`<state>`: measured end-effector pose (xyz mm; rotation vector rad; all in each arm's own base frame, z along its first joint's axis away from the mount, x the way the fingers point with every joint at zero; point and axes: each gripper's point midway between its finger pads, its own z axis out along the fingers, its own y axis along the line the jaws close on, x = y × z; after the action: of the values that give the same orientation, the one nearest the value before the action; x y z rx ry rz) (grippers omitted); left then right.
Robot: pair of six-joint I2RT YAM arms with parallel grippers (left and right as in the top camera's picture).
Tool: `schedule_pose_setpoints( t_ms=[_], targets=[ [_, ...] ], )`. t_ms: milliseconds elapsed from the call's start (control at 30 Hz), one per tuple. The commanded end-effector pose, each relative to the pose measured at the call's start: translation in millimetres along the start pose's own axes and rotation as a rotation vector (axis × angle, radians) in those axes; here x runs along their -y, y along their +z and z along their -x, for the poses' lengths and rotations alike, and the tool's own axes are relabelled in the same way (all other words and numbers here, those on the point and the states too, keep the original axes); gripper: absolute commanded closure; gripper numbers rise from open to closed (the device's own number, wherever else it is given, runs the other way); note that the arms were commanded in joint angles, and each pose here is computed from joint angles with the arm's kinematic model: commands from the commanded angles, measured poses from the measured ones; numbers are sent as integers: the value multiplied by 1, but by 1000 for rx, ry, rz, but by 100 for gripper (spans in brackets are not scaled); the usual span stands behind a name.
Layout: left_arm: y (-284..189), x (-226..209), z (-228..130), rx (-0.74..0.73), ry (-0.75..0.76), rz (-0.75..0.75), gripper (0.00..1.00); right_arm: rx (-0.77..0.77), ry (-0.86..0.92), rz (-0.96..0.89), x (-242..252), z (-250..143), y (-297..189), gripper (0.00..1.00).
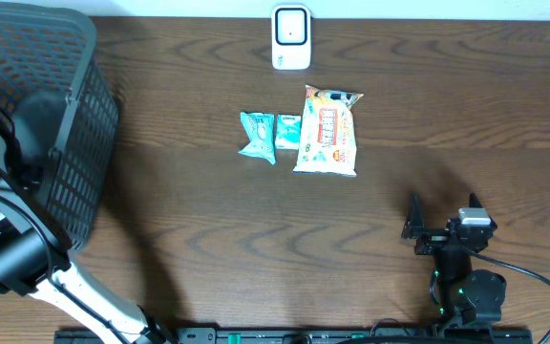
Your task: Scan the item barcode
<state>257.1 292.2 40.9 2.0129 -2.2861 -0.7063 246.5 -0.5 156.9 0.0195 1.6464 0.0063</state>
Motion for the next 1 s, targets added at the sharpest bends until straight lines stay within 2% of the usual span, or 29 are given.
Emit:
schedule_pose_setpoints(
  t_ms=[0, 67, 233, 367, 467, 500, 900, 933, 967],
  targets=[
    [17, -5, -10, -15, 4, 42, 10, -2, -7, -8, 2, -1, 0, 1],
    [21, -5, -13, -16, 4, 42, 17, -2, -7, -8, 2, -1, 0, 1],
    [22, -4, -12, -13, 2, 39, 46, -2, -7, -8, 2, -1, 0, 1],
    [22, -4, -12, -13, 3, 39, 60, -2, -7, -8, 2, -1, 0, 1],
    [22, -4, -12, -13, 4, 40, 86, -2, -7, -8, 2, -1, 0, 1],
    [22, -4, -12, -13, 4, 40, 92, -2, -7, -8, 2, -1, 0, 1],
    [-1, -6, -6, -8, -16, -8, 92, -2, -7, -8, 2, -1, 0, 1],
    [-2, -7, -5, -5, -18, -11, 78, -2, -7, -8, 2, -1, 0, 1],
    [-3, -7, -5, -5, -19, -12, 57, -2, -7, -8, 2, -1, 0, 1]
  ],
)
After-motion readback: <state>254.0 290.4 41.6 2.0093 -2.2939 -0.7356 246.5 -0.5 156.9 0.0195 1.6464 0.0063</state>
